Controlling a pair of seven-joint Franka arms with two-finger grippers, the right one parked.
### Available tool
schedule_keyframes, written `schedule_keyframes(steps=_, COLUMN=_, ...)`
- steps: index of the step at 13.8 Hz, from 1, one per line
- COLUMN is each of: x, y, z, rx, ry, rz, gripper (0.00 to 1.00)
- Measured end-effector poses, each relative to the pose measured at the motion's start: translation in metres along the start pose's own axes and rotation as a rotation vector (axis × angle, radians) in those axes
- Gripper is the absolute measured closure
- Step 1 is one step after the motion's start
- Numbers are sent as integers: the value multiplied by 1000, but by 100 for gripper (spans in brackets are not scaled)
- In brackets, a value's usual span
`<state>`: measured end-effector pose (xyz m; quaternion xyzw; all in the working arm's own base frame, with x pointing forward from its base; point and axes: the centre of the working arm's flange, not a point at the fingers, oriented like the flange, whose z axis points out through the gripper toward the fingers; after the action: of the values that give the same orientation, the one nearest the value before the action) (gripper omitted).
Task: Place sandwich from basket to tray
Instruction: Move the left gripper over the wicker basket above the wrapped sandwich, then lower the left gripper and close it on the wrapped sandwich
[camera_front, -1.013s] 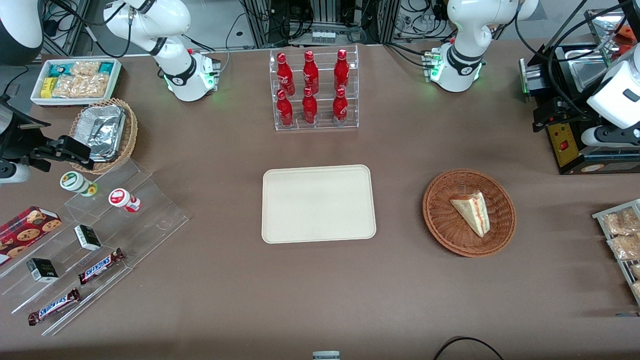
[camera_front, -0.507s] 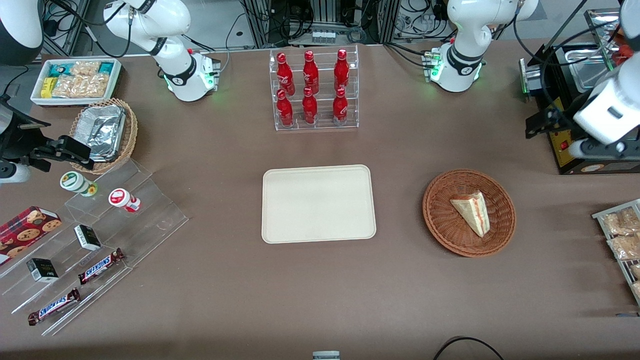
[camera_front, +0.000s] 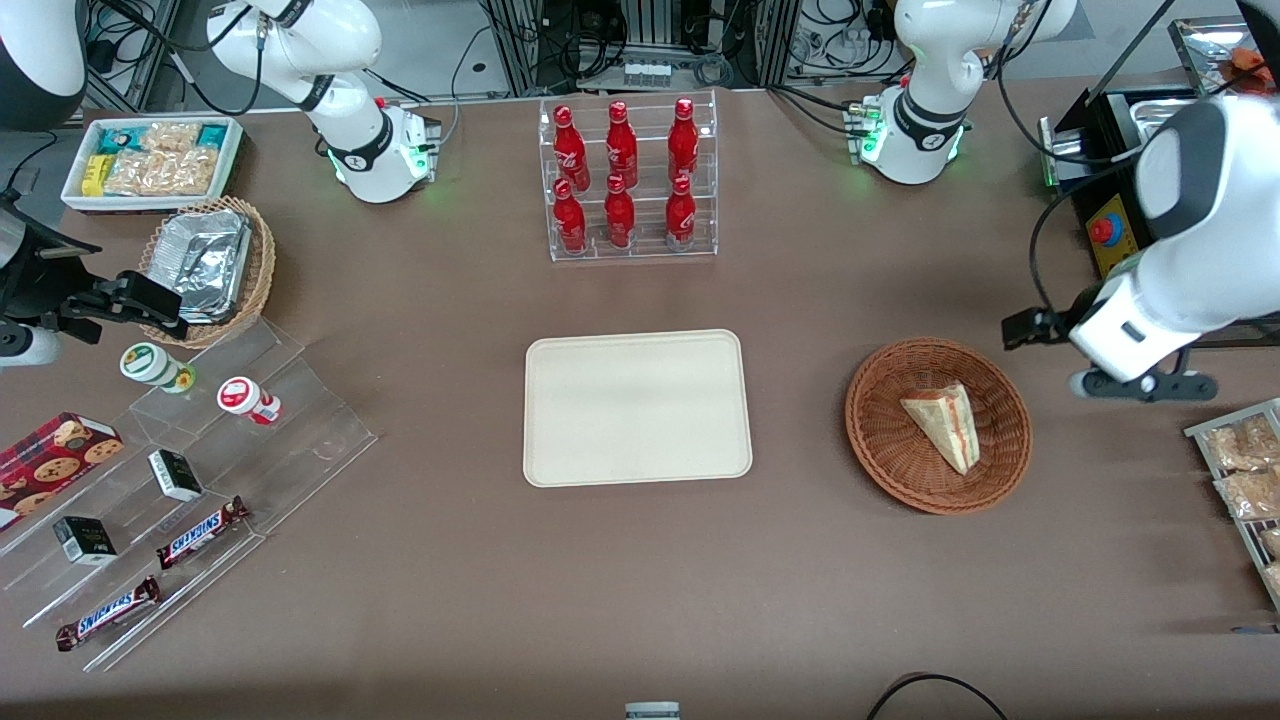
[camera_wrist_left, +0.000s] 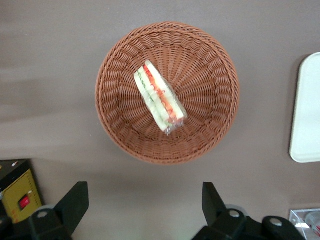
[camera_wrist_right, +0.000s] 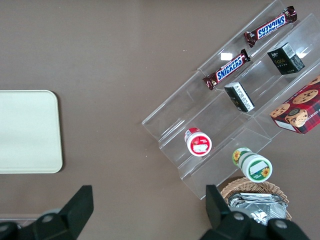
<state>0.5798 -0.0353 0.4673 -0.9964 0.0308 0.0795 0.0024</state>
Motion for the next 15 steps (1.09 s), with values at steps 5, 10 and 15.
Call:
schedule_keyframes(steps=5, x=31, y=-2, z=72, rx=9, ry=17, rz=8, gripper=0)
schedule_keyframes(steps=10, x=34, y=-1, z=115, rx=8, ry=38, rz=5, gripper=0)
schedule_keyframes(steps=15, x=30, y=-1, z=118, rx=5, ry=47, rz=-153, gripper=0)
